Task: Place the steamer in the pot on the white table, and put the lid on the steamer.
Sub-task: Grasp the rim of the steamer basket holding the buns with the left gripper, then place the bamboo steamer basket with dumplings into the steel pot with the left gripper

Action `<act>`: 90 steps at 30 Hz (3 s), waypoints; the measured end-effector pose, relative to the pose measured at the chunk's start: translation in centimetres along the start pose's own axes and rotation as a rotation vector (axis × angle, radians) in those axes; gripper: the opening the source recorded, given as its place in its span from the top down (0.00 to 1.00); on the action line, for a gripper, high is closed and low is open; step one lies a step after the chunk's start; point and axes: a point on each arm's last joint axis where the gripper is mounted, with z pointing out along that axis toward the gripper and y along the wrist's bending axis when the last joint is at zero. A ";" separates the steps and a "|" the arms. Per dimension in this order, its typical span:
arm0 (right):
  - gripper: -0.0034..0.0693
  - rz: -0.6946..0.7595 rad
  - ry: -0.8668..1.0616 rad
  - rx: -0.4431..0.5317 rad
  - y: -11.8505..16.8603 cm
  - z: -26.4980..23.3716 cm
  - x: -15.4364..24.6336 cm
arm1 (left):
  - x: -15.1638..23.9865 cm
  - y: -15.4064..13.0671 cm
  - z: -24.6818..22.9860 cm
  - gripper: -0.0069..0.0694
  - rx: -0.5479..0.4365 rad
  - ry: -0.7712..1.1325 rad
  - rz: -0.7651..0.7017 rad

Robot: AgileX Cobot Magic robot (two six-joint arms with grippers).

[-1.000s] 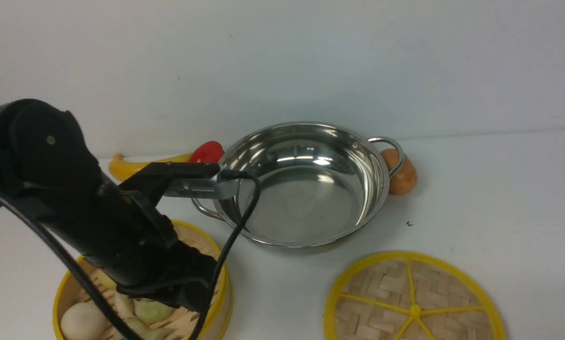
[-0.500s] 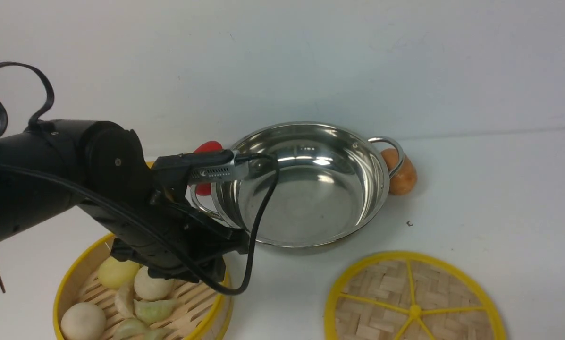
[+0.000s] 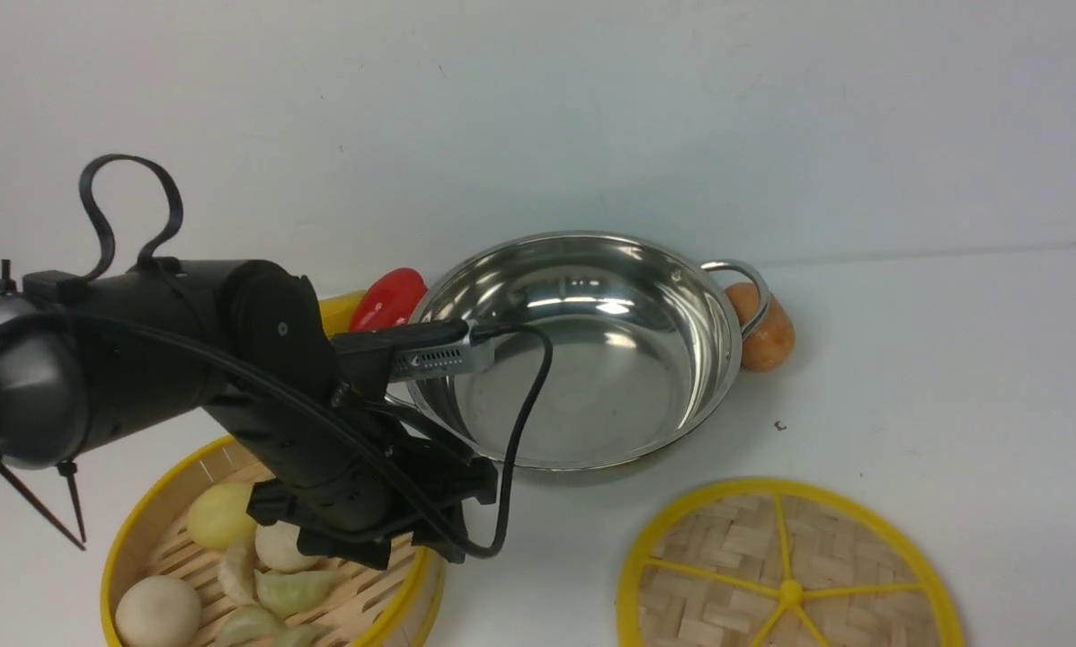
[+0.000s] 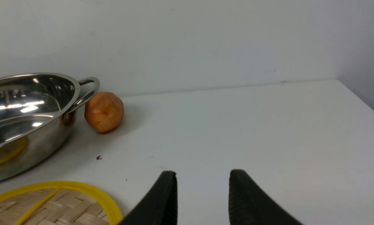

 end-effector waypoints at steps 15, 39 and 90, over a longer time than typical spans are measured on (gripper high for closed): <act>0.61 0.000 0.000 0.000 0.0 0.0 0.0 | -0.5 0.3 2.5 0.50 -0.022 0.018 -0.008; 0.61 0.000 0.000 0.000 0.0 0.0 0.0 | -1.1 0.8 3.6 0.70 -0.066 -0.012 0.028; 0.61 0.000 0.000 0.000 0.0 0.0 0.0 | -5.6 -1.4 -15.1 0.81 -0.172 -0.243 0.166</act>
